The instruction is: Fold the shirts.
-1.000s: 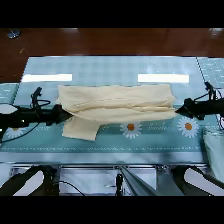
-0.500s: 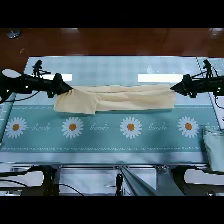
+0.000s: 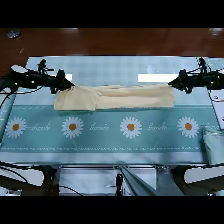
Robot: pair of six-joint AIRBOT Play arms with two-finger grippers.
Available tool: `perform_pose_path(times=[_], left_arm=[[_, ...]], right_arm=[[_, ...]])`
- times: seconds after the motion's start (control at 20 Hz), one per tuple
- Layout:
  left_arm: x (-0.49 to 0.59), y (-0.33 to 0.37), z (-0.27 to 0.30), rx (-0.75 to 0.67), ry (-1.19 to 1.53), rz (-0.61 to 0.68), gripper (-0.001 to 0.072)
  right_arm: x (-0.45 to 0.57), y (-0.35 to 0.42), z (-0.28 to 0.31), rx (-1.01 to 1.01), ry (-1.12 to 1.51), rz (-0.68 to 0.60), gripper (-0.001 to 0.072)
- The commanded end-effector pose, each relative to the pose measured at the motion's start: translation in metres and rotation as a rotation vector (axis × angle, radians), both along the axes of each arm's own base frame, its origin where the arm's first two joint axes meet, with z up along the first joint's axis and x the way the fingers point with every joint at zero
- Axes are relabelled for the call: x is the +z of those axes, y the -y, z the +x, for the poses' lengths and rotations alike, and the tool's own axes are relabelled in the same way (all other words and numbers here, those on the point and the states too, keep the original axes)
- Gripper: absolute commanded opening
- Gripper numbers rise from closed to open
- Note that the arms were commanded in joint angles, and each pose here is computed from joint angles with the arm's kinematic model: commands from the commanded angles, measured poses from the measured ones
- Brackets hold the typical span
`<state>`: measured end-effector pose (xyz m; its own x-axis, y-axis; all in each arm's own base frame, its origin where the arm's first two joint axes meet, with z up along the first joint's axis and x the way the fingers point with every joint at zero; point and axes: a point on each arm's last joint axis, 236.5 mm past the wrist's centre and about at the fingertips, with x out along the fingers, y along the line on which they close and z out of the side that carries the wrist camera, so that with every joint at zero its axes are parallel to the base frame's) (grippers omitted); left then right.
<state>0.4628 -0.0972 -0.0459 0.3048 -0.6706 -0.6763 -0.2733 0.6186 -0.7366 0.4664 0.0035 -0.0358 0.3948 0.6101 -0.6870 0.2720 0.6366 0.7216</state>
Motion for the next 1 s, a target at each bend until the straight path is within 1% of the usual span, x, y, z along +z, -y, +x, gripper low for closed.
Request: perform_pose_path(times=[0.0, 0.05, 0.1, 0.15, 0.2, 0.25, 0.35, 0.4, 0.5, 0.55, 0.6, 0.7, 0.8, 0.9, 0.95], left_arm=[[-0.013, -0.004, 0.004, 0.01, -0.012, 0.014, 0.0023], [-0.015, -0.004, 0.005, 0.015, -0.01, 0.017, 0.0023], [-0.015, -0.004, 0.005, 0.007, -0.003, 0.02, 0.0107], [-0.013, 0.0, 0.001, -0.027, -0.001, 0.015, 0.0468], [-0.008, 0.004, -0.01, -0.112, 0.012, 0.01, 0.0705], [-0.005, 0.0, -0.018, -0.153, -0.009, 0.019, 0.0705], [-0.002, -0.028, -0.032, -0.155, -0.071, 0.079, 0.0705], [-0.001, -0.051, -0.037, -0.126, -0.092, 0.144, 0.0705], [0.007, -0.109, -0.05, -0.057, -0.122, 0.336, 0.0705], [0.016, -0.137, -0.056, -0.032, -0.106, 0.436, 0.0705], [0.027, -0.153, -0.055, 0.006, -0.057, 0.5, 0.0705], [0.057, -0.159, -0.046, 0.112, 0.106, 0.546, 0.0705], [0.08, -0.141, -0.043, 0.194, 0.258, 0.547, 0.0705], [0.086, -0.112, -0.053, 0.198, 0.332, 0.528, 0.0705], [0.082, -0.095, -0.061, 0.162, 0.335, 0.516, 0.0705]], right_arm=[[-0.015, -0.001, 0.006, -0.023, -0.026, 0.032, 0.0029], [-0.018, -0.001, 0.008, -0.033, -0.028, 0.042, 0.0032], [-0.018, -0.002, 0.01, -0.042, -0.026, 0.053, 0.0217], [-0.017, -0.003, 0.012, -0.041, -0.016, 0.06, 0.0523], [-0.011, -0.001, 0.014, -0.028, 0.005, 0.063, 0.0627], [-0.004, 0.004, 0.014, -0.014, 0.014, 0.056, 0.0626], [0.003, 0.023, 0.005, 0.014, -0.003, 0.033, 0.0626], [0.007, 0.032, -0.001, 0.014, -0.017, 0.041, 0.0624], [0.005, 0.055, -0.018, 0.01, -0.056, 0.037, 0.0623], [-0.003, 0.068, -0.03, 0.015, -0.092, 0.004, 0.0623], [-0.013, 0.081, -0.041, 0.011, -0.139, -0.041, 0.0623], [-0.027, 0.088, -0.052, 0.021, -0.193, -0.097, 0.0623], [-0.035, 0.078, -0.049, 0.033, -0.194, -0.099, 0.0623], [-0.046, 0.06, -0.048, 0.075, -0.211, -0.085, 0.0622], [-0.052, 0.049, -0.047, 0.1, -0.221, -0.073, 0.0623]])
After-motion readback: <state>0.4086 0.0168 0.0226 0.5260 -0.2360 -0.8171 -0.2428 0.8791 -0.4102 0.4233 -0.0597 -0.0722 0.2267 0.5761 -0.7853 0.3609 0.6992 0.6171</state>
